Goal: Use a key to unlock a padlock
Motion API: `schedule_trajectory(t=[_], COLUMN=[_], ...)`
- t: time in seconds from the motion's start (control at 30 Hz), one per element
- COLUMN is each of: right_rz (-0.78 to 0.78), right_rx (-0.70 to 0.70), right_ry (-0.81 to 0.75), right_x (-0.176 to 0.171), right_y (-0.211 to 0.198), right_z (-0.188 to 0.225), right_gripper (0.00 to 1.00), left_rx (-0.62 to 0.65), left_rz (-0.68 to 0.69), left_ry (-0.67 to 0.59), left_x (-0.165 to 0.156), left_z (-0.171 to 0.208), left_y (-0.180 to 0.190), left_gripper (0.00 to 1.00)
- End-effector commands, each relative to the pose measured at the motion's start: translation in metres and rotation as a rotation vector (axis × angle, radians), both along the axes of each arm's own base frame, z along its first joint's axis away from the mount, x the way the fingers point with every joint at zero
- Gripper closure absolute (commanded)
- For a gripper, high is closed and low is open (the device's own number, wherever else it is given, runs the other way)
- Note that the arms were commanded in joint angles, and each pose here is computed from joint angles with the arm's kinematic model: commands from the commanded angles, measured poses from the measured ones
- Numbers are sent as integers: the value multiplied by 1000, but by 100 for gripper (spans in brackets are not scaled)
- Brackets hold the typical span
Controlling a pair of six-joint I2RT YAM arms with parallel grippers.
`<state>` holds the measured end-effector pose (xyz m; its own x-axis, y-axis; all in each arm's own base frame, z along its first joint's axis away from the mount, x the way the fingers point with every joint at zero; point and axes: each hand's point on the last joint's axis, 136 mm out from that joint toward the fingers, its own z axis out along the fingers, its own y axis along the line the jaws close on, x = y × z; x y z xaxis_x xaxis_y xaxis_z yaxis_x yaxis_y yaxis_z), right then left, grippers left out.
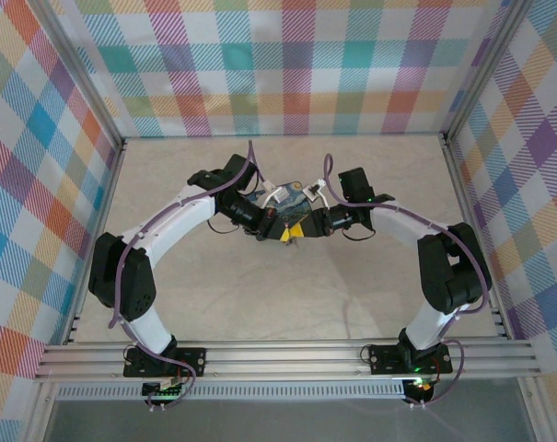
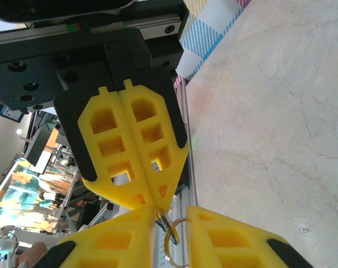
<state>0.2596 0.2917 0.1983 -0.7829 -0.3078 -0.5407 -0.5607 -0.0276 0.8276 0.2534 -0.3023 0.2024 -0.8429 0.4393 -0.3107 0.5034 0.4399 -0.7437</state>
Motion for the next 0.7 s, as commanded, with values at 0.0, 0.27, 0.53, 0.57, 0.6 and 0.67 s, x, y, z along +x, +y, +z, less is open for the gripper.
schedule_trajectory(t=[0.0, 0.27, 0.53, 0.57, 0.6, 0.67], right_rz=[44, 16, -165, -193, -221, -297], right_rx=[52, 35, -51, -56, -63, -84], right_ry=[-15, -14, 93, 109, 141, 208], right_x=[-6, -2, 38, 43, 47, 57], right_y=[1, 0, -9, -9, -8, -9], right_z=[9, 2, -21, -23, -24, -29], right_gripper=[84, 97, 100, 100, 100, 100], left_rx=[-42, -6, -8, -9, -12, -7], left_rz=[-28, 23, 180, 214, 249, 343], left_ry=[-38, -38, -62, -66, -62, -39], left_x=[-1, 14, 37, 41, 45, 53], left_z=[14, 2, 0, 0, -2, -10], left_y=[-5, 2, 21, 21, 22, 23], left_gripper=[100, 92, 45, 44, 43, 43])
